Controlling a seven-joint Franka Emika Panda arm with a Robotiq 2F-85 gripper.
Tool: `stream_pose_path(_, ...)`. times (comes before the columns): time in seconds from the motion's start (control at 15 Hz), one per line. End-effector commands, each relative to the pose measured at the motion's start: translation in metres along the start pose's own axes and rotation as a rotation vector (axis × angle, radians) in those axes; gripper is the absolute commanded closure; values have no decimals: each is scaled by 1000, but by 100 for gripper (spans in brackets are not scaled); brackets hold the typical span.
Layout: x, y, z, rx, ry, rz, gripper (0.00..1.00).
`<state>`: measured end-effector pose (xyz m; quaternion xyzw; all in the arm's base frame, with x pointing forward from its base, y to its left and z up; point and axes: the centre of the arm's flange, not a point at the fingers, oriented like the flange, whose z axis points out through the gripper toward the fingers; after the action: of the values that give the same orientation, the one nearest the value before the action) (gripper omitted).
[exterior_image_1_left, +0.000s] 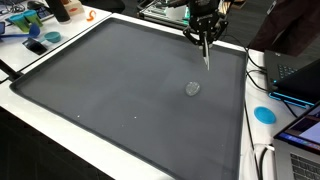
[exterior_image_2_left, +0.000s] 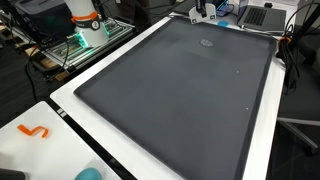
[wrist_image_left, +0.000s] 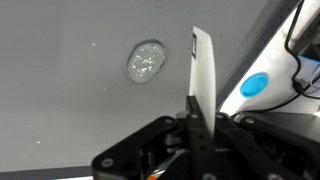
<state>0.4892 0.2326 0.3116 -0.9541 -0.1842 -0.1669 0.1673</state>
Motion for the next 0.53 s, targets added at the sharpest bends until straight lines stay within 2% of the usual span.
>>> stream_pose_path(0.0, 12, -14, -11, -64, -57, 31, 99)
stream_pose_path(0.47, 41, -32, -15, -142, -175, 27, 99)
